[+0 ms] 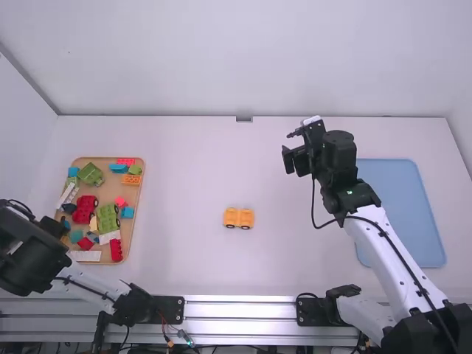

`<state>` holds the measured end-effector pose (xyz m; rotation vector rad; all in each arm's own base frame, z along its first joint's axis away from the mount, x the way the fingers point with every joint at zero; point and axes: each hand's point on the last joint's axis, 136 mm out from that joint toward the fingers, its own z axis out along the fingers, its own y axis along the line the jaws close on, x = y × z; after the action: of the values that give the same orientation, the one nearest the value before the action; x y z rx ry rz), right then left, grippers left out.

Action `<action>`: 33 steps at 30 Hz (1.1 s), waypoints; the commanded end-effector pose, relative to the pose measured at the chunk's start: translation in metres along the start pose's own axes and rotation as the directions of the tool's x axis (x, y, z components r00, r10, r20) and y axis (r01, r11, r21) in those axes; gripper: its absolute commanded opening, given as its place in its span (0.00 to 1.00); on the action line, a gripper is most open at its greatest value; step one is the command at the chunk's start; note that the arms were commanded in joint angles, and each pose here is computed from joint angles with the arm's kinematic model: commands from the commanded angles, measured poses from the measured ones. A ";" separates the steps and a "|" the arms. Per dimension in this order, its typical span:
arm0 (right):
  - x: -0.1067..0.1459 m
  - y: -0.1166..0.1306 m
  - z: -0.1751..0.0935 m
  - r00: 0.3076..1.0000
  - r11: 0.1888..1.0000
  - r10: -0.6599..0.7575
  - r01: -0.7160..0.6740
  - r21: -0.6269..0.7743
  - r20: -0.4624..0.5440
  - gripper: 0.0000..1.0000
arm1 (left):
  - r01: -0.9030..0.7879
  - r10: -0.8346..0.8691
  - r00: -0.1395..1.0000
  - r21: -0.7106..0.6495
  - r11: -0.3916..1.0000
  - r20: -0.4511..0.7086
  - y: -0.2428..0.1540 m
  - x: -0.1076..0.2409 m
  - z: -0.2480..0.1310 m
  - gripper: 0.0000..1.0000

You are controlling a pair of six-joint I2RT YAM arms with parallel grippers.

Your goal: Assemble lego blocks to make yellow taxi

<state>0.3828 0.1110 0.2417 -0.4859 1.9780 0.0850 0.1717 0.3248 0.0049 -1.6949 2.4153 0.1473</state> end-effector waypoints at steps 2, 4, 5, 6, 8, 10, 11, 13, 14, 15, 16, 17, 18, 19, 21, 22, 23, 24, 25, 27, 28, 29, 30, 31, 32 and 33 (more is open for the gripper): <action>-0.013 -0.002 -0.002 1.000 1.000 -0.001 0.001 0.003 0.023 0.99 | 0.048 -0.048 0.999 -0.021 0.999 -0.003 0.004 -0.001 0.004 0.50; -0.013 -0.001 -0.002 1.000 1.000 -0.002 0.002 0.002 0.023 0.99 | 0.042 -0.042 0.999 -0.020 0.999 -0.005 0.002 0.000 0.004 0.49; -0.013 -0.001 -0.002 1.000 1.000 -0.001 0.001 0.002 0.023 0.99 | 0.039 -0.039 0.999 -0.021 0.999 -0.006 0.001 0.000 0.004 0.50; -0.013 -0.001 -0.002 1.000 1.000 -0.001 0.001 0.003 0.024 0.99 | 0.036 -0.036 0.999 -0.022 0.999 0.001 0.000 -0.001 0.004 0.54; -0.013 -0.001 -0.002 1.000 1.000 -0.001 0.001 0.002 0.023 0.99 | 0.038 -0.038 0.999 -0.015 0.999 0.012 -0.001 -0.003 0.005 0.60; -0.013 -0.001 -0.002 1.000 1.000 -0.001 0.001 0.003 0.023 0.99 | 0.036 -0.037 0.999 0.029 0.999 0.017 -0.009 -0.005 0.006 0.66; -0.013 -0.001 -0.002 1.000 1.000 -0.001 0.001 0.002 0.022 0.99 | 0.034 -0.035 0.999 0.040 0.999 0.018 -0.012 -0.005 0.006 0.67; -0.012 -0.001 -0.002 1.000 1.000 -0.002 0.002 0.002 0.020 0.99 | 0.033 -0.034 0.999 0.047 0.998 0.018 -0.014 -0.005 0.005 0.59; -0.012 -0.001 -0.002 1.000 1.000 -0.001 0.001 0.002 0.020 0.99 | 0.040 -0.040 0.999 0.040 0.998 0.019 -0.012 -0.006 0.005 0.58; -0.012 -0.001 -0.002 1.000 1.000 -0.001 0.001 0.002 0.019 0.99 | 0.040 -0.040 0.999 0.034 0.999 0.017 -0.011 -0.005 0.006 0.57; -0.012 -0.001 -0.002 1.000 1.000 -0.001 0.001 0.002 0.019 0.99 | 0.040 -0.041 0.999 0.031 0.999 0.014 -0.010 -0.004 0.006 0.57; -0.012 -0.001 -0.002 1.000 1.000 -0.002 0.001 0.002 0.019 0.99 | 0.056 -0.057 0.998 0.010 0.998 0.007 -0.008 -0.001 0.006 0.54; -0.012 -0.001 -0.002 1.000 1.000 -0.001 0.001 0.002 0.019 0.99 | 0.061 -0.061 0.998 0.000 0.998 0.006 -0.007 -0.001 0.006 0.54; -0.012 -0.001 -0.002 1.000 1.000 -0.001 0.001 0.002 0.019 0.99 | 0.076 -0.076 0.997 -0.023 0.997 0.006 -0.004 0.000 0.006 0.52; -0.012 -0.001 -0.002 1.000 1.000 -0.001 0.001 0.002 0.019 0.99 | 0.102 -0.102 0.995 -0.066 0.993 0.011 0.004 0.000 0.007 0.52; -0.012 -0.001 -0.002 1.000 1.000 -0.001 0.001 0.002 0.019 0.99 | 0.102 -0.102 0.995 -0.068 0.992 0.011 0.004 0.000 0.007 0.52; -0.012 -0.001 -0.002 1.000 1.000 -0.001 0.001 0.002 0.019 0.99 | 0.102 -0.102 0.995 -0.060 0.993 0.009 0.003 0.000 0.008 0.52; -0.012 -0.001 -0.002 1.000 1.000 -0.001 0.001 0.002 0.019 0.99 | 0.102 -0.102 0.995 -0.060 0.993 0.009 0.003 0.000 0.008 0.52; -0.012 -0.001 -0.002 1.000 1.000 -0.001 0.001 0.002 0.019 0.99 | 0.103 -0.102 0.995 -0.059 0.993 0.013 0.003 -0.001 0.008 0.53; -0.012 -0.001 -0.002 1.000 1.000 -0.001 0.001 0.001 0.018 0.99 | 0.104 -0.103 0.995 -0.057 0.993 0.021 0.002 -0.003 0.009 0.54; -0.011 -0.001 -0.002 1.000 1.000 -0.001 0.001 0.002 0.016 0.99 | 0.103 -0.102 0.994 -0.056 0.993 0.025 0.002 -0.004 0.010 0.54; -0.011 -0.001 -0.002 1.000 1.000 -0.001 0.001 0.002 0.016 0.99 | 0.104 -0.103 0.994 -0.055 0.993 0.026 0.002 -0.005 0.010 0.54; -0.011 -0.001 -0.002 1.000 1.000 -0.001 0.001 0.001 0.016 0.99 | 0.103 -0.102 0.994 -0.055 0.993 0.025 0.002 -0.005 0.012 0.54; -0.011 -0.001 -0.002 1.000 1.000 -0.001 0.001 0.001 0.016 0.99 | 0.103 -0.102 0.995 -0.057 0.993 0.021 0.002 -0.004 0.013 0.55; -0.011 -0.001 -0.002 1.000 1.000 -0.001 0.001 0.001 0.016 0.99 | 0.103 -0.102 0.995 -0.058 0.993 0.016 0.002 -0.003 0.015 0.55; -0.011 -0.001 -0.002 1.000 1.000 -0.001 0.001 0.001 0.016 0.99 | 0.103 -0.102 0.995 -0.059 0.993 0.011 0.002 -0.002 0.016 0.54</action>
<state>0.3817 0.1102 0.2393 -0.4856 1.9894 0.0834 0.1736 0.3351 -0.0022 -1.8148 2.3101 0.2162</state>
